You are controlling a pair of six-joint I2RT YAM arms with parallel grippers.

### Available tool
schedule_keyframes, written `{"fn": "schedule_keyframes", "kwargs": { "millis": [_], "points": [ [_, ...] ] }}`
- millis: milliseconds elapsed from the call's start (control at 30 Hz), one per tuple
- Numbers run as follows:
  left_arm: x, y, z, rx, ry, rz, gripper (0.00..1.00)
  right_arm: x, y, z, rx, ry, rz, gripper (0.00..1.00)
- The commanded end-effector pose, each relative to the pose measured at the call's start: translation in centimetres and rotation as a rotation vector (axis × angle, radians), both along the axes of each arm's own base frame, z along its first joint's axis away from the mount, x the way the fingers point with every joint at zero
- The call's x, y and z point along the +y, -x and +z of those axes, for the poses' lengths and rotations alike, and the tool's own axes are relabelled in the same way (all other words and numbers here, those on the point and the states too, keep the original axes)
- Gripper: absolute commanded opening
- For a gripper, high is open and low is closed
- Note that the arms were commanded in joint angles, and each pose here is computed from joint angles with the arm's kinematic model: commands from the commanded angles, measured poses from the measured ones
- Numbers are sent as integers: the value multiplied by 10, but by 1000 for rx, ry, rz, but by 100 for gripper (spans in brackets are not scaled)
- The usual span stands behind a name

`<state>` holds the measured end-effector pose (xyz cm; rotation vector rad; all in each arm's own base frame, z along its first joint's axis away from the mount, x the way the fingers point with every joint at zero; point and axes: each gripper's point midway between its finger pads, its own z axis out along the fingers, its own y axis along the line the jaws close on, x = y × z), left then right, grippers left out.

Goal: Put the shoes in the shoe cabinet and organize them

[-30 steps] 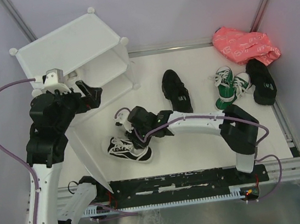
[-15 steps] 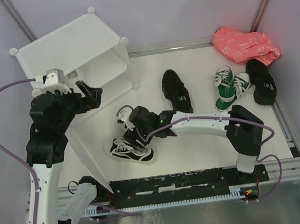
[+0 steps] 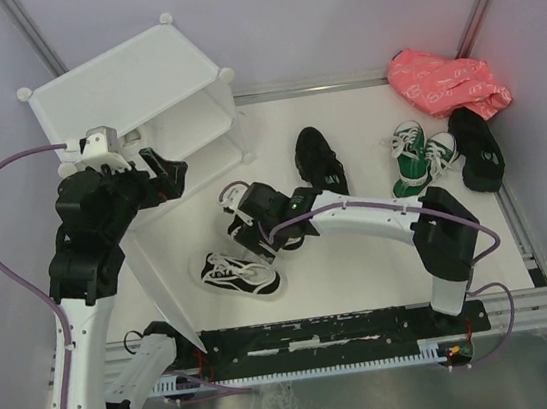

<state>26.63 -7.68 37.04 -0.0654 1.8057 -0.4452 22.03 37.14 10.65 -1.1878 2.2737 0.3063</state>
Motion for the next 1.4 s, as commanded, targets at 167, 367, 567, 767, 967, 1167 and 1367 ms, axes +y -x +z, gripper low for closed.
{"fn": "schedule_keyframes", "kwargs": {
  "millis": [167, 367, 567, 767, 967, 1167, 1367],
  "points": [
    [2, 1, 10, -36, -18, 0, 100, 16, -21, -12, 87, -52, -1, 54],
    [5, 3, 8, -33, -27, 15, 99, 35, -11, -3, 135, -131, 79, 24],
    [4, 1, 2, -20, -24, 14, 99, 56, 0, 29, 98, -229, 161, 20],
    [4, 1, 1, -19, -25, 14, 99, 54, 9, 15, 138, -194, 174, 22],
    [5, 2, -3, -12, -30, 17, 99, 32, 13, 27, 111, -183, 124, 73],
    [3, 1, -5, -7, -22, 6, 99, 20, 15, 62, 80, -205, 95, 99],
    [5, 1, -8, 0, -25, 17, 99, 20, 32, 48, 157, -184, 156, 99]
  ]
}}
